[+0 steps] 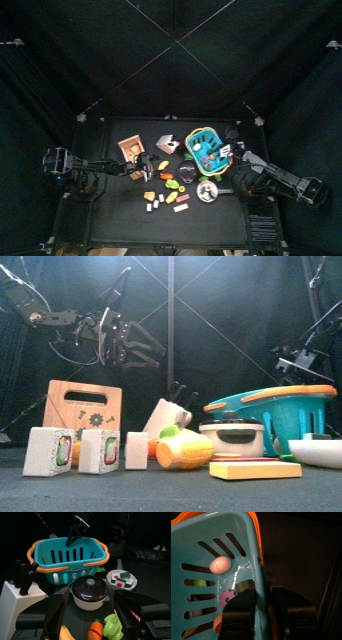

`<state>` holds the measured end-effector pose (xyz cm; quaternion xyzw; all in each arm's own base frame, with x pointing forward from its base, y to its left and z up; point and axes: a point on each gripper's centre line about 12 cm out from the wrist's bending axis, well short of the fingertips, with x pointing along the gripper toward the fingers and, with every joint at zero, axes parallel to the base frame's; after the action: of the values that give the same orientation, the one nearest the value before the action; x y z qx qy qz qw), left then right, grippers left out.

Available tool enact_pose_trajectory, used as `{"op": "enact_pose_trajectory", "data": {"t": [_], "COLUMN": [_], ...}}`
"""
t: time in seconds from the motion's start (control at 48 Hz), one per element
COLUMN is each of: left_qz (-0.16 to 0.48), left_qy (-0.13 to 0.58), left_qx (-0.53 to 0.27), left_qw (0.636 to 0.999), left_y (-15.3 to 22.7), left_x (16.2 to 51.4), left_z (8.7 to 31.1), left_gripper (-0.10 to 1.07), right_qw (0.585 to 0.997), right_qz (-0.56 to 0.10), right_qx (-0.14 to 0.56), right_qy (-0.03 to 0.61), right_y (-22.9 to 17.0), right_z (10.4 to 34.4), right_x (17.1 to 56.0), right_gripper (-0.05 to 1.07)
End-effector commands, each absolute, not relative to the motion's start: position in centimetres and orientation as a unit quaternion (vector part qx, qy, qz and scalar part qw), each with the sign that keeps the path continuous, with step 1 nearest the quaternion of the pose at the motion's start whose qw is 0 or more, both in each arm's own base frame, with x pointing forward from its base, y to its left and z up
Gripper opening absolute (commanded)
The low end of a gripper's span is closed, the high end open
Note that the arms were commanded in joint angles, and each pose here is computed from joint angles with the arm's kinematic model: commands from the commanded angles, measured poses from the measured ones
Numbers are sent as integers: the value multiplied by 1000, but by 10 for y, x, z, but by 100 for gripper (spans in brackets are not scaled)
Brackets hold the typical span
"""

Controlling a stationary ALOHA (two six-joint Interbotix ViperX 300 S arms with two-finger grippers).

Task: Move basket upwards

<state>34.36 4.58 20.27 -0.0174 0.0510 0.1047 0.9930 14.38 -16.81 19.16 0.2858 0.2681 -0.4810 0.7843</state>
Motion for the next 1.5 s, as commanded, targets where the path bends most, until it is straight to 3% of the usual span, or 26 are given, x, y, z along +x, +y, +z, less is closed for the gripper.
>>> {"op": "enact_pose_trajectory", "data": {"t": [0.0,0.271,0.771,0.938,1.146,1.479], "left_qz": [106,108,107,107,107,107], "left_qy": [40,43,49,50,49,50], "left_qx": [-18,-21,-21,-21,-22,-22], "left_qw": [993,993,993,993,993,993], "left_y": [46,46,45,45,45,45], "left_x": [345,344,341,341,341,341], "left_z": [208,206,202,202,202,201], "left_gripper": [95,95,95,95,95,95], "right_qw": [792,789,777,778,791,811], "right_qz": [-483,-488,-495,-493,-490,-478], "right_qx": [283,274,260,258,248,234], "right_qy": [243,255,289,292,270,243], "right_y": [-177,-192,-221,-217,-213,-203], "right_z": [210,214,192,191,205,224], "right_x": [151,161,169,168,168,170], "right_gripper": [59,59,61,72,90,91]}}
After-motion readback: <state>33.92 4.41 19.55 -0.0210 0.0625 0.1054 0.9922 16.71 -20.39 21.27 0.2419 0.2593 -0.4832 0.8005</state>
